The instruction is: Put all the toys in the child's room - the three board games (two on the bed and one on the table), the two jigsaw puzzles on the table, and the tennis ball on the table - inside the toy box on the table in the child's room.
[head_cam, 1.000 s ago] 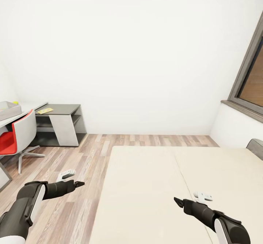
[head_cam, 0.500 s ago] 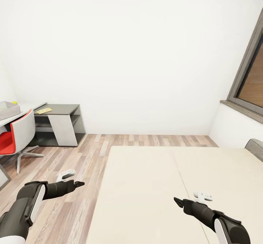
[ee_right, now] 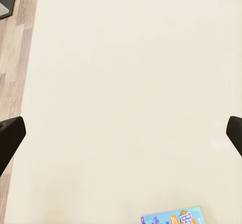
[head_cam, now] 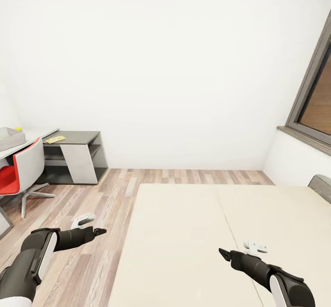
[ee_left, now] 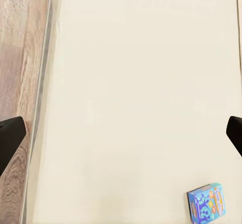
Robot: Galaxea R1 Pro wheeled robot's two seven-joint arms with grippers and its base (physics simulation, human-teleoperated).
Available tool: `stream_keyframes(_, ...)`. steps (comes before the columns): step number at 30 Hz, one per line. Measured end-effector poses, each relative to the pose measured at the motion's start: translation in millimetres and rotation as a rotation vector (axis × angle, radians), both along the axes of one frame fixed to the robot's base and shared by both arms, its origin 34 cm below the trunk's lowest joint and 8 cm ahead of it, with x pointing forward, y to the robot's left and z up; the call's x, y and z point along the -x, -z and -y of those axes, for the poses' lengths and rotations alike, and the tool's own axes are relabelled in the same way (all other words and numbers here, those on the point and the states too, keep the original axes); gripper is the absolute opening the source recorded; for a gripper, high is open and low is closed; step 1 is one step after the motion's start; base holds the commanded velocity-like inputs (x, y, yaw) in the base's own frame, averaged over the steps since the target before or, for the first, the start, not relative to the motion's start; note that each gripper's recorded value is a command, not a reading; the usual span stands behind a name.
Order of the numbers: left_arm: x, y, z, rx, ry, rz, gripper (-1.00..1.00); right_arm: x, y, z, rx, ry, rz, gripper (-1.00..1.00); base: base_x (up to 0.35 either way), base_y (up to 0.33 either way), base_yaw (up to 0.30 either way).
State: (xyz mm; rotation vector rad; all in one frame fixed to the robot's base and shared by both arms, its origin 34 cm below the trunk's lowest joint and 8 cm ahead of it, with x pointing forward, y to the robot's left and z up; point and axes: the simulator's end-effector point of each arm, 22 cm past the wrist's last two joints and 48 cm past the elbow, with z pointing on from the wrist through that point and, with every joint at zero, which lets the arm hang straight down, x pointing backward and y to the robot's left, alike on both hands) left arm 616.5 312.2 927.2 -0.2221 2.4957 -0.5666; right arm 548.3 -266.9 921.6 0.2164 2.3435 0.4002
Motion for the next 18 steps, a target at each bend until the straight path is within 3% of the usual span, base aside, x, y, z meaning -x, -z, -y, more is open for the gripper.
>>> stream_keyframes(18,-0.3,-0.4,-0.4,-0.001,0.0,0.001,1.0,0.0,0.0,0.0,0.0,0.0,0.0,1.0,0.0,0.0,0.0)
